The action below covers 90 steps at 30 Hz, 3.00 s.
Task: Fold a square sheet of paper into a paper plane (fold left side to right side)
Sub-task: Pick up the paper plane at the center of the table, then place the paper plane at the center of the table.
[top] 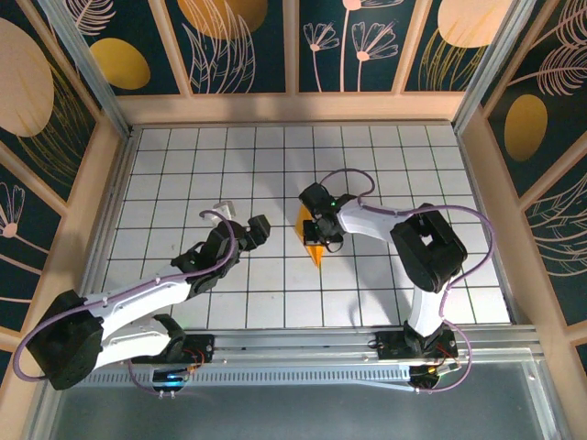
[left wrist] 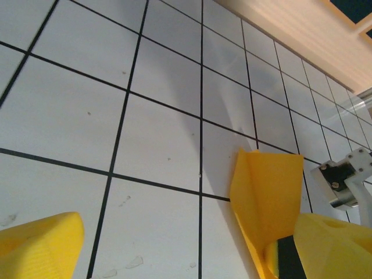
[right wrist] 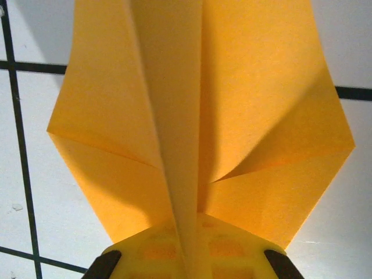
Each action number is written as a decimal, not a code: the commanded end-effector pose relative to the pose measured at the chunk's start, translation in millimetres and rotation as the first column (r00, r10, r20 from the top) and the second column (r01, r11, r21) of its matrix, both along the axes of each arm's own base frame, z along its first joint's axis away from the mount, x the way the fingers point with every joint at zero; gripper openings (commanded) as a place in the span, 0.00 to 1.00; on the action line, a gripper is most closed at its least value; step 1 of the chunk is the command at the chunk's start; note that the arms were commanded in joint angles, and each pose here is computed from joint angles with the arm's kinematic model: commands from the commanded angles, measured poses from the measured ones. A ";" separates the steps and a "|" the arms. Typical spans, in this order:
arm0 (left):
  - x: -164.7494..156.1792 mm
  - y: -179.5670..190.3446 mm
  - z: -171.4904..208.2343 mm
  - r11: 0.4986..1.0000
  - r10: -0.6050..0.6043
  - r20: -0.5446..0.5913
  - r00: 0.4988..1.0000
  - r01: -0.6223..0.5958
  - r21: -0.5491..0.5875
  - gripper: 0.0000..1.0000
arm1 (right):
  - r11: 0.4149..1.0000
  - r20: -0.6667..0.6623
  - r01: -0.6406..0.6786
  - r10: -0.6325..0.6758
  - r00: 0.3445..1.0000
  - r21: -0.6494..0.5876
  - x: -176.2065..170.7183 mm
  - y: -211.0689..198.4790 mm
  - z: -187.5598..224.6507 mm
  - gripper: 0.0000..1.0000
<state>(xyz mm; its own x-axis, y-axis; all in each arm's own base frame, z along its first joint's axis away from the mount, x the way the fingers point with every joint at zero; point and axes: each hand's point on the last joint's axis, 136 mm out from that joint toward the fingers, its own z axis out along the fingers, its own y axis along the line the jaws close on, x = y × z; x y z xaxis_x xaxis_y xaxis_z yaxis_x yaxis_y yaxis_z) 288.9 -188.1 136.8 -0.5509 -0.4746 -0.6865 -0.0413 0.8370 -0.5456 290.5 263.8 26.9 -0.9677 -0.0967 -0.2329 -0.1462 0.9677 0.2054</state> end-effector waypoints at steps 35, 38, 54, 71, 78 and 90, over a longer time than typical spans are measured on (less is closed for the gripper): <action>-0.1 14.1 -4.0 0.996 0.019 -0.001 1.000 -0.018 0.089 0.96 | 0.985 -0.008 0.085 -0.088 0.996 -0.147 102.4 -26.8 -7.8 0.00; 1.0 12.2 -4.0 0.996 0.013 -0.003 1.000 -0.012 0.092 0.96 | 0.985 -0.012 0.084 -0.087 0.996 -0.150 102.1 -26.6 -12.3 0.00; 2.5 12.0 -3.3 0.993 0.011 -0.005 1.000 -0.010 0.115 0.96 | 0.983 0.009 0.114 -0.114 0.993 -0.143 97.5 -28.5 -14.4 0.34; 5.9 11.6 3.6 0.992 -0.002 0.003 1.000 0.002 0.125 0.99 | 0.983 0.107 0.135 -0.122 0.987 -0.123 99.6 -23.4 29.7 0.48; 9.6 9.2 2.0 0.989 -0.016 -0.012 1.000 0.018 0.147 0.99 | 0.985 0.119 0.128 -0.114 0.986 -0.119 95.6 -21.2 41.4 0.48; 23.5 29.1 16.9 0.995 0.009 -0.007 1.000 -0.009 0.099 0.99 | 0.985 0.228 0.159 -0.140 0.963 -0.066 84.7 -39.0 100.3 0.60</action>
<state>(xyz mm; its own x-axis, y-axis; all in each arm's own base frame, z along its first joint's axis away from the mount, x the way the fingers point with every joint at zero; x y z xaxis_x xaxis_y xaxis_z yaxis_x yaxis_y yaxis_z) 307.6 -162.3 138.5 -0.5601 -0.3992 -0.7259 -0.0706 0.8960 -0.4383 381.5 237.5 97.6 -0.9212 -0.0118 -0.3889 -0.0532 0.9940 0.0958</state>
